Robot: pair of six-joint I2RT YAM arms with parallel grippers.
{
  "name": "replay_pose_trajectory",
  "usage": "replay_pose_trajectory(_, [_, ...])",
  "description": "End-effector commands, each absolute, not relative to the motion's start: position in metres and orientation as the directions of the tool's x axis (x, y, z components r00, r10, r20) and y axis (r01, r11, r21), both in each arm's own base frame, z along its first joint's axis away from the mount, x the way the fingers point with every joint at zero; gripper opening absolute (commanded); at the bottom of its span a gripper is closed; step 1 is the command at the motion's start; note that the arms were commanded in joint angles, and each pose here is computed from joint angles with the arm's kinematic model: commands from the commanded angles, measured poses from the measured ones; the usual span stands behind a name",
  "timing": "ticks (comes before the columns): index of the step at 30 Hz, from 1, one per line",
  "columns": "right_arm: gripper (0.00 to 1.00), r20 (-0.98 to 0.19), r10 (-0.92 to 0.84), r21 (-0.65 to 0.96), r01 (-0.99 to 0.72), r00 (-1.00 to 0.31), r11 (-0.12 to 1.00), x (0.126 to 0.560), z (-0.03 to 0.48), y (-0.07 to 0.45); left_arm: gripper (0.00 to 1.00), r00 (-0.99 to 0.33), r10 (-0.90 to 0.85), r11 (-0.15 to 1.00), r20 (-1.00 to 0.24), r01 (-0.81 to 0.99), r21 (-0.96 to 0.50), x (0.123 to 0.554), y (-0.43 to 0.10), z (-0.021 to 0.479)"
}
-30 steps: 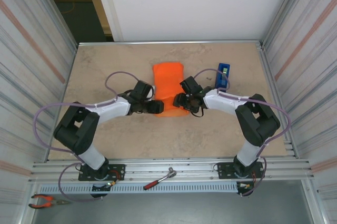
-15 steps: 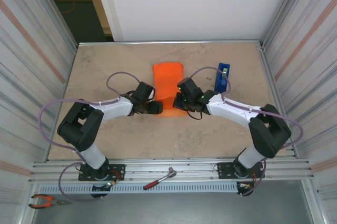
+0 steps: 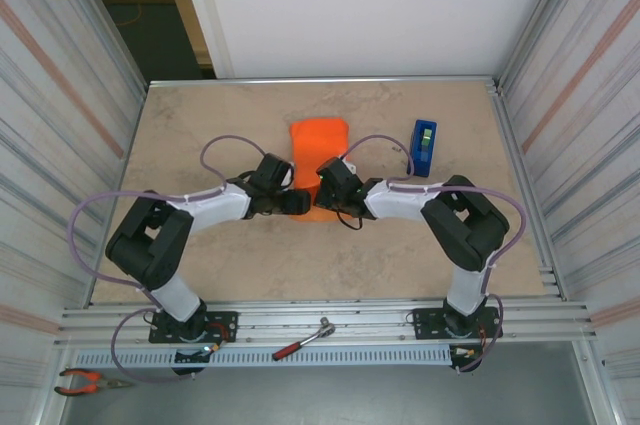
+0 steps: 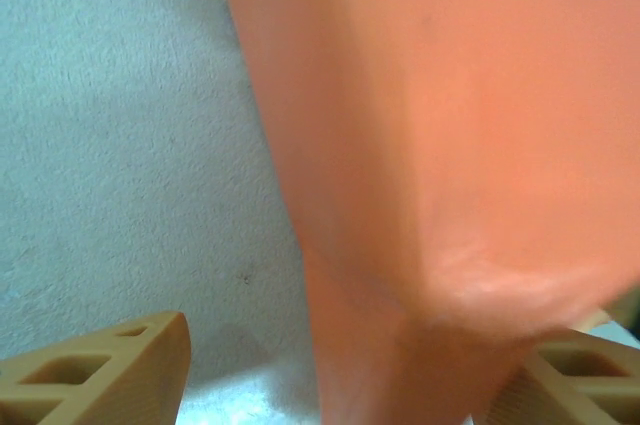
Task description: Wrap the gift box in paper
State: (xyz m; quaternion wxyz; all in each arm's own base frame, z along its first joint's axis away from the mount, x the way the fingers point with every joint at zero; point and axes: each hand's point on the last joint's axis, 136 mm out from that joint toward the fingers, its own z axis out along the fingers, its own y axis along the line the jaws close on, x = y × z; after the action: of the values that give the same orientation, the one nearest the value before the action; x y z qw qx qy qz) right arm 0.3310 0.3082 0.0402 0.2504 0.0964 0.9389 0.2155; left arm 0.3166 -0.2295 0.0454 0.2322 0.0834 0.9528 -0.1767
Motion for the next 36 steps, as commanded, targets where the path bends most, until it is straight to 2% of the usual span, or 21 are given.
replay_pose_trajectory(1, [0.00, -0.424, 0.311, 0.464, 0.090, -0.850, 0.881, 0.340, 0.035, 0.309, 0.72, -0.856, 0.041, 0.907, -0.515, 0.248, -0.339, 0.321, -0.237, 0.071])
replay_pose_trajectory(7, [0.00, -0.395, 0.303, 0.500, 0.074, -0.867, 0.863, 0.332, 0.043, 0.309, 0.71, -0.864, 0.027, 0.914, -0.502, 0.225, -0.337, 0.327, -0.239, 0.062])
replay_pose_trajectory(12, [0.00, -0.401, 0.294, 0.542, 0.035, -0.868, 0.840, 0.325, 0.076, 0.308, 0.68, -0.878, 0.024, 0.930, -0.478, 0.196, -0.312, 0.329, -0.235, 0.043])
replay_pose_trajectory(18, [0.00, -0.425, 0.285, 0.498, 0.041, -0.859, 0.866, 0.311, 0.102, 0.273, 0.67, -0.881, 0.023, 0.939, -0.473, 0.181, -0.292, 0.331, -0.232, 0.036])
replay_pose_trajectory(19, [0.05, -0.427, 0.287, 0.477, 0.056, -0.857, 0.877, 0.310, 0.101, 0.263, 0.66, -0.880, 0.024, 0.940, -0.474, 0.181, -0.290, 0.331, -0.232, 0.037])
replay_pose_trajectory(22, [0.51, -0.426, 0.309, 0.421, 0.116, -0.850, 0.900, 0.309, 0.097, 0.231, 0.66, -0.882, 0.026, 0.940, -0.471, 0.182, -0.290, 0.332, -0.233, 0.036])
replay_pose_trajectory(23, [0.63, -0.417, 0.315, 0.412, 0.132, -0.852, 0.902, 0.309, 0.093, 0.224, 0.66, -0.882, 0.027, 0.939, -0.471, 0.184, -0.292, 0.332, -0.234, 0.036])
replay_pose_trajectory(24, [0.69, -0.412, 0.314, 0.409, 0.135, -0.855, 0.902, 0.311, 0.091, 0.219, 0.66, -0.883, 0.027, 0.939, -0.469, 0.184, -0.291, 0.332, -0.234, 0.036])
replay_pose_trajectory(26, [0.74, -0.404, 0.302, 0.397, 0.132, -0.864, 0.908, 0.313, 0.086, 0.216, 0.66, -0.884, 0.028, 0.939, -0.467, 0.183, -0.291, 0.332, -0.234, 0.036])
replay_pose_trajectory(30, [0.75, -0.381, 0.259, 0.374, 0.108, -0.888, 0.921, 0.320, 0.074, 0.224, 0.66, -0.886, 0.030, 0.940, -0.464, 0.183, -0.289, 0.332, -0.234, 0.036])
replay_pose_trajectory(34, [0.72, -0.360, 0.249, 0.351, 0.117, -0.899, 0.929, 0.329, 0.056, 0.231, 0.66, -0.887, 0.033, 0.938, -0.461, 0.187, -0.292, 0.332, -0.236, 0.036])
replay_pose_trajectory(36, [0.67, -0.356, 0.248, 0.336, 0.125, -0.901, 0.934, 0.332, 0.049, 0.233, 0.66, -0.887, 0.033, 0.935, -0.461, 0.190, -0.298, 0.332, -0.237, 0.037])
